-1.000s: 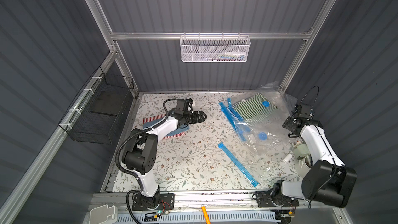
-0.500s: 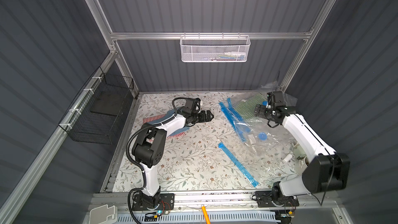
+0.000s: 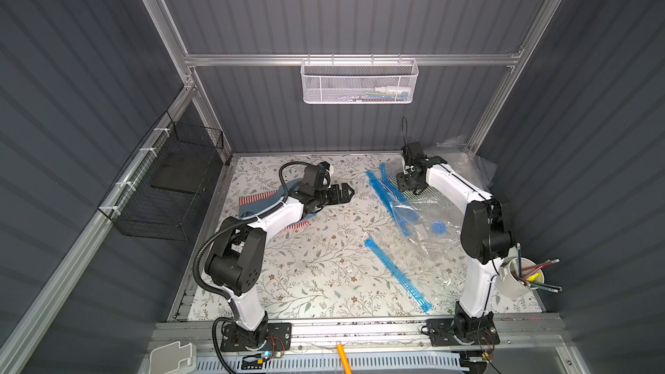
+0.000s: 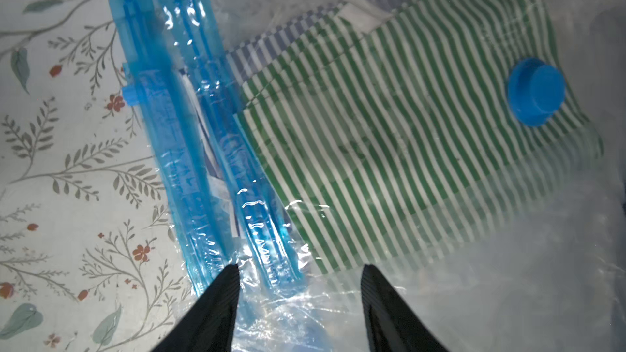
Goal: Take the tank top out of the vacuum bag
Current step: Move the vacuum bag to the vacuum bag.
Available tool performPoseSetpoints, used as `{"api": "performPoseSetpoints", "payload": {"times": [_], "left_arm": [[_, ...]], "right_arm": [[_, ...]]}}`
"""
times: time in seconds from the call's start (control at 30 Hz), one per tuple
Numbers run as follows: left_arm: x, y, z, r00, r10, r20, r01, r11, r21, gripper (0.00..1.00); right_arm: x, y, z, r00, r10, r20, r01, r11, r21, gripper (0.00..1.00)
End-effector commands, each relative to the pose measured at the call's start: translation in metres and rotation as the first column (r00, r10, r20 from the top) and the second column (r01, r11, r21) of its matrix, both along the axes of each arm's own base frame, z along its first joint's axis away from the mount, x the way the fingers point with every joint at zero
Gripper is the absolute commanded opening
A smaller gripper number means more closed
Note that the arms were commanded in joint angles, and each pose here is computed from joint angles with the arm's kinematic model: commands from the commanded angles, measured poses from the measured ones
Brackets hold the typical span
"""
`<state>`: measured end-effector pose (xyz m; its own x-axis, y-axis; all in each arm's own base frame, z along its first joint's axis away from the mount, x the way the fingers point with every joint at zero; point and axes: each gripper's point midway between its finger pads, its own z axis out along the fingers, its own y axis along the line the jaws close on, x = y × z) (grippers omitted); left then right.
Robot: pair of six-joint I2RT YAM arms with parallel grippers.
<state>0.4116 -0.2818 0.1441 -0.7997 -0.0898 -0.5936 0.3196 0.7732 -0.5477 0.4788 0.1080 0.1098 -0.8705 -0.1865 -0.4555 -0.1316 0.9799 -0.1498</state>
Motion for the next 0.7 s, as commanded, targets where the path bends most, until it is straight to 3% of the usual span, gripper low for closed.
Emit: {"api": "performPoseSetpoints", "payload": {"times": [0.0, 0.2, 0.67], "left_arm": [[-0.004, 0.002, -0.001, 1.0, 0.006, 0.003, -0.006, 1.0, 0.003, 1.0], [-0.009, 0.003, -0.014, 1.0, 0.011, -0.026, -0.011, 1.0, -0.003, 1.0], [-0.014, 0.001, -0.031, 0.997, 0.002, -0.075, -0.003, 1.0, -0.012, 1.0]], "right_arm": [[-0.004, 0.009, -0.009, 0.997, 0.073, -0.038, -0.075, 0.996, -0.055, 0.59], [0.002, 0.01, -0.026, 0.996, 0.07, -0.047, -0.074, 0.992, -0.103, 0.52], [0.005, 0.005, -0.063, 0.994, 0.048, -0.098, -0.065, 0.981, -0.183, 0.57]]}}
